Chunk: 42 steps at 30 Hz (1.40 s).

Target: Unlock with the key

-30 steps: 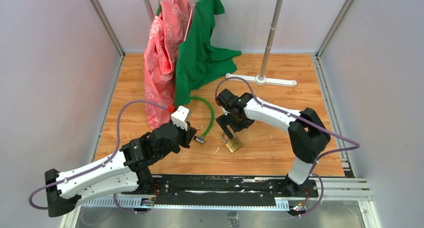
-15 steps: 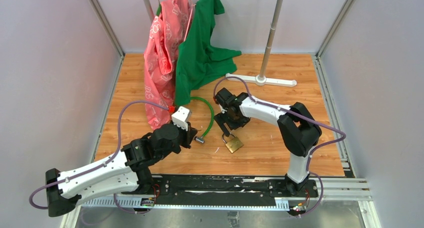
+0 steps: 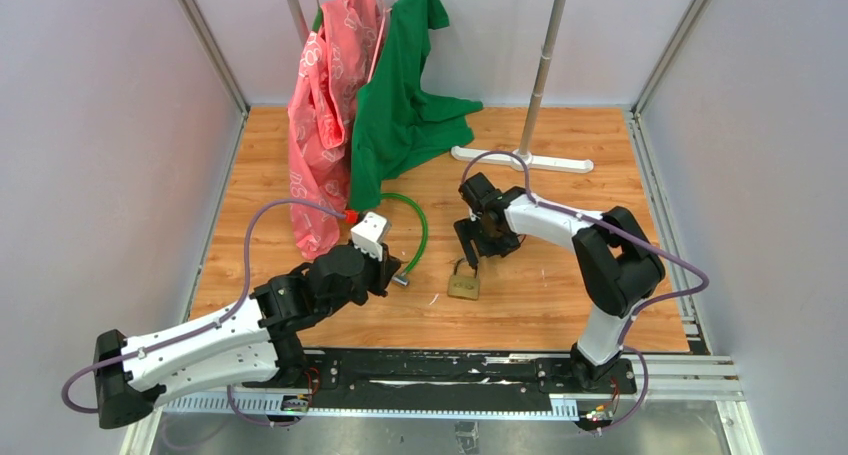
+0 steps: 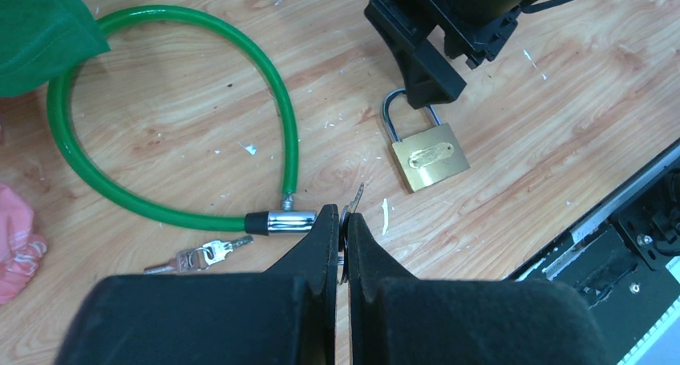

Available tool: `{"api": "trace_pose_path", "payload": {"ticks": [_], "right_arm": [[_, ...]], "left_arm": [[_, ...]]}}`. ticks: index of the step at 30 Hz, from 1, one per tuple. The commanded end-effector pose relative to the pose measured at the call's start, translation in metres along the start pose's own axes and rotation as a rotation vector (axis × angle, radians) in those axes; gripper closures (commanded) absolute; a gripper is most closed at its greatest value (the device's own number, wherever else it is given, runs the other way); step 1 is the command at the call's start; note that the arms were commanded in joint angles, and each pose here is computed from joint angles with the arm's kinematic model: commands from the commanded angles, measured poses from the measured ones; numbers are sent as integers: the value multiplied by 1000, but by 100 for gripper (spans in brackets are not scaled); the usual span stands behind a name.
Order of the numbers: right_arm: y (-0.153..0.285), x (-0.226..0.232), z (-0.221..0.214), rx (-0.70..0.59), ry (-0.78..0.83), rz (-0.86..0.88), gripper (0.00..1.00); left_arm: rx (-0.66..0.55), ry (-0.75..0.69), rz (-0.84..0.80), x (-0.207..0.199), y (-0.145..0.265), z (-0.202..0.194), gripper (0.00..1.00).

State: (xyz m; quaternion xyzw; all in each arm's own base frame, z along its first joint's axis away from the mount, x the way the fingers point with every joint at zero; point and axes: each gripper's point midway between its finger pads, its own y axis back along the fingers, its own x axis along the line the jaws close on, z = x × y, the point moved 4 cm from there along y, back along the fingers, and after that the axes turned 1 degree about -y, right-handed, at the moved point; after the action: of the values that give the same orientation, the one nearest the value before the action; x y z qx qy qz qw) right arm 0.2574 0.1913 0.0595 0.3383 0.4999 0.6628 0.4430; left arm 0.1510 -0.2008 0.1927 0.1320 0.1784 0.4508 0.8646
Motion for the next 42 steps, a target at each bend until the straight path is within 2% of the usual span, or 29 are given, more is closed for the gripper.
{"api": "trace_pose_path", "payload": {"ticks": [1, 16, 23, 27, 31, 36, 39, 42], "right_arm": [[-5, -22, -25, 55, -70, -90, 22], [15, -19, -50, 74, -99, -37, 24], [40, -11, -49, 24, -71, 43, 24], [56, 1, -48, -11, 2, 95, 24], [65, 21, -42, -78, 140, 146, 22], [67, 39, -35, -106, 174, 220, 21], [63, 46, -33, -103, 190, 253, 23], [55, 51, -32, -64, 196, 265, 30]], "left_arm": [[-30, 27, -26, -7, -3, 10, 100], [-14, 28, -27, -8, -5, 7, 100], [-10, 32, -27, -7, -4, 6, 100], [-13, 36, -27, -6, -2, 3, 100], [-9, 37, -23, -4, -1, 1, 100], [-10, 43, -15, -1, 4, 1, 100], [-12, 46, -10, 2, 7, 0, 100], [-8, 51, -2, 5, 9, -4, 100]]}}
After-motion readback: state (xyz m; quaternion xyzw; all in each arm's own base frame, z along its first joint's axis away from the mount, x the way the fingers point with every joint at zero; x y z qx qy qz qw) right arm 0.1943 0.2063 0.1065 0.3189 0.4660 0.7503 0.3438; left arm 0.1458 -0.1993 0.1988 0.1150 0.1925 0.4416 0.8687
